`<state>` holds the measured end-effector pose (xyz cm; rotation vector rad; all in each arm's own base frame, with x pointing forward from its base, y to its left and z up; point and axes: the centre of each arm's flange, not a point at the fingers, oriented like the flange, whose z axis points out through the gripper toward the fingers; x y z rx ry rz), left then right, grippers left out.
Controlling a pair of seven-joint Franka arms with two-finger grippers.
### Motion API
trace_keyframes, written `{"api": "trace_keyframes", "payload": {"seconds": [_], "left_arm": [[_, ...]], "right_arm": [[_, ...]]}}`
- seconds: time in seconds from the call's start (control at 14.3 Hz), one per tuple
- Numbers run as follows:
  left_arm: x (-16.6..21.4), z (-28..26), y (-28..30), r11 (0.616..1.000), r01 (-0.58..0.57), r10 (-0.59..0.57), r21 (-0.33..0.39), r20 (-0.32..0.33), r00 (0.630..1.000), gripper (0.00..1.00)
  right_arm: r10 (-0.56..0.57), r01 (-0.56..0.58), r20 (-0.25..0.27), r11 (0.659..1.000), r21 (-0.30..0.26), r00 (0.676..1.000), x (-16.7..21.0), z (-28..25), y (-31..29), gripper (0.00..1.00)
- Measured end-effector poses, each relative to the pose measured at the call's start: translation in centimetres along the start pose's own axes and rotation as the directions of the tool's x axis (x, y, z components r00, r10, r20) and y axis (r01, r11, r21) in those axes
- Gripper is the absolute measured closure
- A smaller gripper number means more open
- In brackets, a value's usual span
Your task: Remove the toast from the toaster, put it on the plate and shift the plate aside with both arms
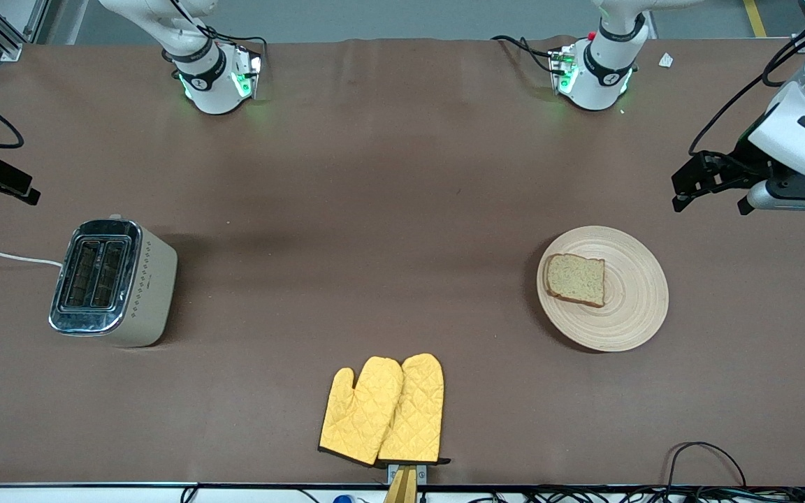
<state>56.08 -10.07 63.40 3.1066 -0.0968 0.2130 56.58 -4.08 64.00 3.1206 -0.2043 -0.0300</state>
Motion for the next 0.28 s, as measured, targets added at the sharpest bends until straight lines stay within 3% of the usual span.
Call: {"api": "trace_keyframes", "payload": {"seconds": [0.28], "left_arm": [[-0.11, -0.64, -0.60, 1.000, 0.010, -0.010, 0.002, -0.015, 1.000, 0.00]], "right_arm": [[0.000, 0.000, 0.000, 1.000, 0.000, 1.000, 0.00, 0.00, 0.02, 0.00]]}}
